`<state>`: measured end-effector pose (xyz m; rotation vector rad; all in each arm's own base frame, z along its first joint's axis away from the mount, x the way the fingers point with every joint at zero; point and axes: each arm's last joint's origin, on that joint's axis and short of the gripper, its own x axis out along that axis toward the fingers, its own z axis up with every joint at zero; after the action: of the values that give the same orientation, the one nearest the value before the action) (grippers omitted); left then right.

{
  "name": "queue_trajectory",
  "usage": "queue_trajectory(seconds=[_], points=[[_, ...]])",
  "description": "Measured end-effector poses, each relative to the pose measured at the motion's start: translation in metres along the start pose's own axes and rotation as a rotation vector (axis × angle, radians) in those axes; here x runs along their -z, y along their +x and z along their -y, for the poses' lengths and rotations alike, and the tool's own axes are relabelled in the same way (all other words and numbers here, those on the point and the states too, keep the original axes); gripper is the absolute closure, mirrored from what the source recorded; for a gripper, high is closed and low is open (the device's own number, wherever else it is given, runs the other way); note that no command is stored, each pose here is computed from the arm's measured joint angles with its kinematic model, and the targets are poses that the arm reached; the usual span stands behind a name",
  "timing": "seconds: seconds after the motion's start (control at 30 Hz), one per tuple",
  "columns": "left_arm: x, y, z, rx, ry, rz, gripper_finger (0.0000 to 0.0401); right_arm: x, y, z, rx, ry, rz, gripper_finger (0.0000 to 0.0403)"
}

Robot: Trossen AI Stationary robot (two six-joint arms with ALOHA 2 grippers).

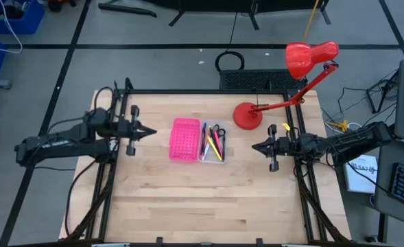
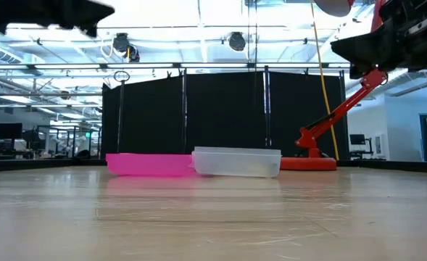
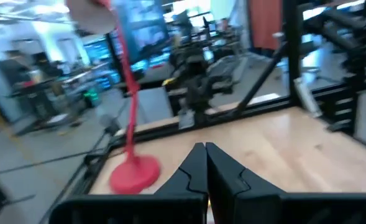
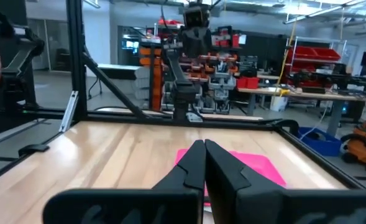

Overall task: Pick & place school supplies into a supply box
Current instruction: Return to Home Position

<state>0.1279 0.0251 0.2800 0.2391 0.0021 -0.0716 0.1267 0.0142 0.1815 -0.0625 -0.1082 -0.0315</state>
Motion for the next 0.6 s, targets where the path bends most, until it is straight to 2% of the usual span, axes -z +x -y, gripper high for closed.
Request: queue_trajectory(seconds=[0.1,0.17,0.37,0.43,0.53,0.6], points=[[0.021,-0.008,0.006,-0.084,-0.007,-0.034,0.0399,0.001,0.000,0.000,-0.001,0.014,-0.007,0.0403],[0.037,-0.009,0.010,-0.093,-0.038,-0.035,0.0399,0.001,0.000,0.000,-0.003,0.022,-0.011,0.0403],[0.065,-0.006,0.024,0.001,-0.121,0.037,0.0399,0.001,0.001,-0.001,-0.036,0.042,-0.006,0.0403],[0.068,-0.006,0.029,0.025,-0.117,0.036,0.0400,0.001,0.001,-0.001,-0.037,0.050,-0.003,0.0403],[0.065,-0.011,0.037,0.070,-0.052,0.059,0.0400,-0.001,0.000,-0.002,-0.057,0.070,0.015,0.0403],[0.059,-0.018,0.038,0.026,-0.023,0.037,0.0400,-0.001,-0.001,-0.004,-0.074,0.072,0.011,0.0403]])
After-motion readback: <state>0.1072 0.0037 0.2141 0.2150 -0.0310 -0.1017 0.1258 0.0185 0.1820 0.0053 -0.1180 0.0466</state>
